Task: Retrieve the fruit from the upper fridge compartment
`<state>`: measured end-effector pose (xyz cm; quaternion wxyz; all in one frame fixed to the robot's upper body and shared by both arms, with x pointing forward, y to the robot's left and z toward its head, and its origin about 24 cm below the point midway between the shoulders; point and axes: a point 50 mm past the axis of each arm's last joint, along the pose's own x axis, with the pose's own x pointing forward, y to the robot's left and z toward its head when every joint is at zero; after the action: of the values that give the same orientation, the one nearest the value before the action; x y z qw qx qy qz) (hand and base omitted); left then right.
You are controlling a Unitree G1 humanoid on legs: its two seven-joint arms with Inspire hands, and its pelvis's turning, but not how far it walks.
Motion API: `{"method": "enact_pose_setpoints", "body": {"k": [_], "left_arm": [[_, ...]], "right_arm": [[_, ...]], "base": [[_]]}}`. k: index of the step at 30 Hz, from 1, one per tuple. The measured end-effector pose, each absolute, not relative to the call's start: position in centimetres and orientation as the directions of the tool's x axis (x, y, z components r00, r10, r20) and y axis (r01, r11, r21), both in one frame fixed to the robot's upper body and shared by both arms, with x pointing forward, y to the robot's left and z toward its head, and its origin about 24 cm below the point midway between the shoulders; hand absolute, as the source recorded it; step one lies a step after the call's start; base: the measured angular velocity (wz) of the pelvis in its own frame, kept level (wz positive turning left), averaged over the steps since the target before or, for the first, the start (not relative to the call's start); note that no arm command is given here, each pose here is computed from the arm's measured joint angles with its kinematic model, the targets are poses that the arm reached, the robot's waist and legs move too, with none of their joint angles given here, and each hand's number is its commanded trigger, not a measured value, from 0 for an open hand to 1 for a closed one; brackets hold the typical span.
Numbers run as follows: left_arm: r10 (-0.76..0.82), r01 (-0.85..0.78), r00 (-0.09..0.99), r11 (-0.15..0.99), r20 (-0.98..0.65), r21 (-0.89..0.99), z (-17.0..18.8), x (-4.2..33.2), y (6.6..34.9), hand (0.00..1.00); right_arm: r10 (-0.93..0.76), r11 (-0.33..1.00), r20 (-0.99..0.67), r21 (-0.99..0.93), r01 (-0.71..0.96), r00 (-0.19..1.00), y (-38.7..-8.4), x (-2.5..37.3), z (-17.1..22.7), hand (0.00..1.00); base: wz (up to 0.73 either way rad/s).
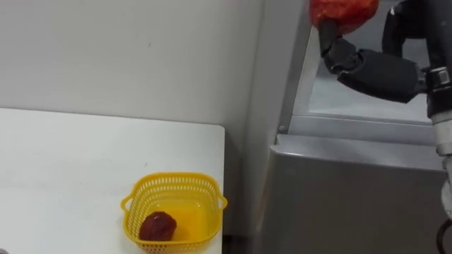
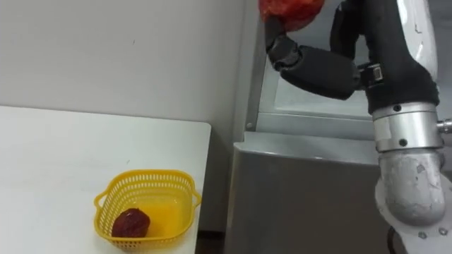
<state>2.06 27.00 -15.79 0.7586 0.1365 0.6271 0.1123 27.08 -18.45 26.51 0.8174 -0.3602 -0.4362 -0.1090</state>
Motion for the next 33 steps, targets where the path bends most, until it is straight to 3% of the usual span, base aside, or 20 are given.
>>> {"method": "enact_pose_setpoints", "body": {"k": [11, 22, 33], "left_arm": [[0.308, 0.055, 0.195, 0.944, -0.931, 0.324, -16.0, 2.7, 26.7, 0.0], [0.282, 0.068, 0.197, 0.951, -0.939, 0.3, -15.8, 2.8, 27.2, 0.0], [0.276, 0.117, 0.214, 0.945, -0.937, 0.305, -15.6, 4.3, 27.4, 0.0]], "right_arm": [[0.274, 0.692, 0.775, -0.57, 0.443, 0.569, -15.1, 26.4, 25.2, 1.0], [0.438, 0.584, 0.624, -0.745, 0.323, 0.647, -12.9, 27.2, 22.3, 1.0], [0.394, 0.381, 0.302, -0.913, 0.145, 0.868, -13.8, 31.1, 15.4, 1.0]], "base": [[0.01], [0.01], [0.07]]}}
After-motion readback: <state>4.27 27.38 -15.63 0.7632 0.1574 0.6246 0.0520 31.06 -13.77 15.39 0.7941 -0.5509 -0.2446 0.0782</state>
